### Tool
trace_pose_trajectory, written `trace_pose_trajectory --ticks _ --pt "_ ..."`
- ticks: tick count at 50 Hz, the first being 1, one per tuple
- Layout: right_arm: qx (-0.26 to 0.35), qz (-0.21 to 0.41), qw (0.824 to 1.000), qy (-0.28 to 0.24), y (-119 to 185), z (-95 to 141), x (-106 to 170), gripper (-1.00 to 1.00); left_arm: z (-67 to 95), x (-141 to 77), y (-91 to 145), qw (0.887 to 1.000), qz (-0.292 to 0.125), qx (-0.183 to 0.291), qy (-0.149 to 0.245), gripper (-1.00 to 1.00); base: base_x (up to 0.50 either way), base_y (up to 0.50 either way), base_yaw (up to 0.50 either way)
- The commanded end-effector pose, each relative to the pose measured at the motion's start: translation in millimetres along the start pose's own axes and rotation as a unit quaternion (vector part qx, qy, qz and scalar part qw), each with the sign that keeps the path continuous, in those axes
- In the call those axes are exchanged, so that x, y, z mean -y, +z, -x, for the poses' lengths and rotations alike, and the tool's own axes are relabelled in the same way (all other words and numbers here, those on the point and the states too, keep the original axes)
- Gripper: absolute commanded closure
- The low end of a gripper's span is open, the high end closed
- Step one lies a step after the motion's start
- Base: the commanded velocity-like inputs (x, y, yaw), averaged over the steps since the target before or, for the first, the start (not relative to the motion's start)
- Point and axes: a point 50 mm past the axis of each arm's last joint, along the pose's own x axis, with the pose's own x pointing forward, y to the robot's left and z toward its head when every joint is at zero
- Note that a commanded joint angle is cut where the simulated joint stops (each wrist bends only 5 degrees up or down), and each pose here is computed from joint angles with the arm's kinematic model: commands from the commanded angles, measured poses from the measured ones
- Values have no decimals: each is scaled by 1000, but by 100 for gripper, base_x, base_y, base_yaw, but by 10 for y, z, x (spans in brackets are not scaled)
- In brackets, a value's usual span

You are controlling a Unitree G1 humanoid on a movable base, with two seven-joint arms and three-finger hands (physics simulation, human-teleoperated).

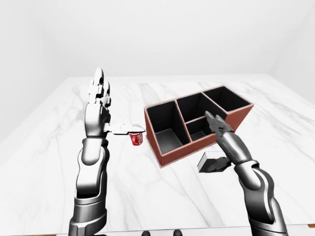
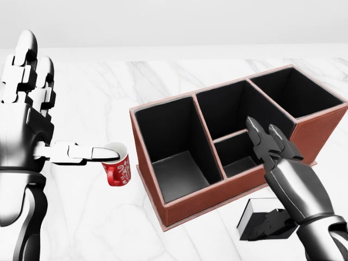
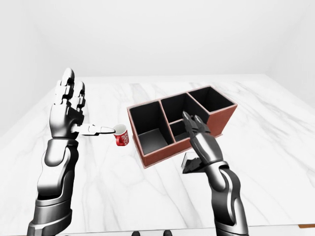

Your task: Pick up the book and place it in the left compartment of the caddy.

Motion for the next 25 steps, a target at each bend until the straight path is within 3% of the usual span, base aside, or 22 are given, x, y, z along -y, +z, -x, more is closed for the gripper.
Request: trace_pose_trajectory --ticks 1,13,25 --pt "-58 110 992 17 -165 -26 -106 -100 10 -3 -22 1000 2 -5 2 -100 0 0 0" --pt "-115 193 974 23 -466 6 -158 -100 38 -13 -92 1000 5 -20 5 -100 0 0 0" --pt "-127 261 956 33 -612 -48 -259 -100 41 -1 -105 1000 5 -23 4 -100 0 0 0"
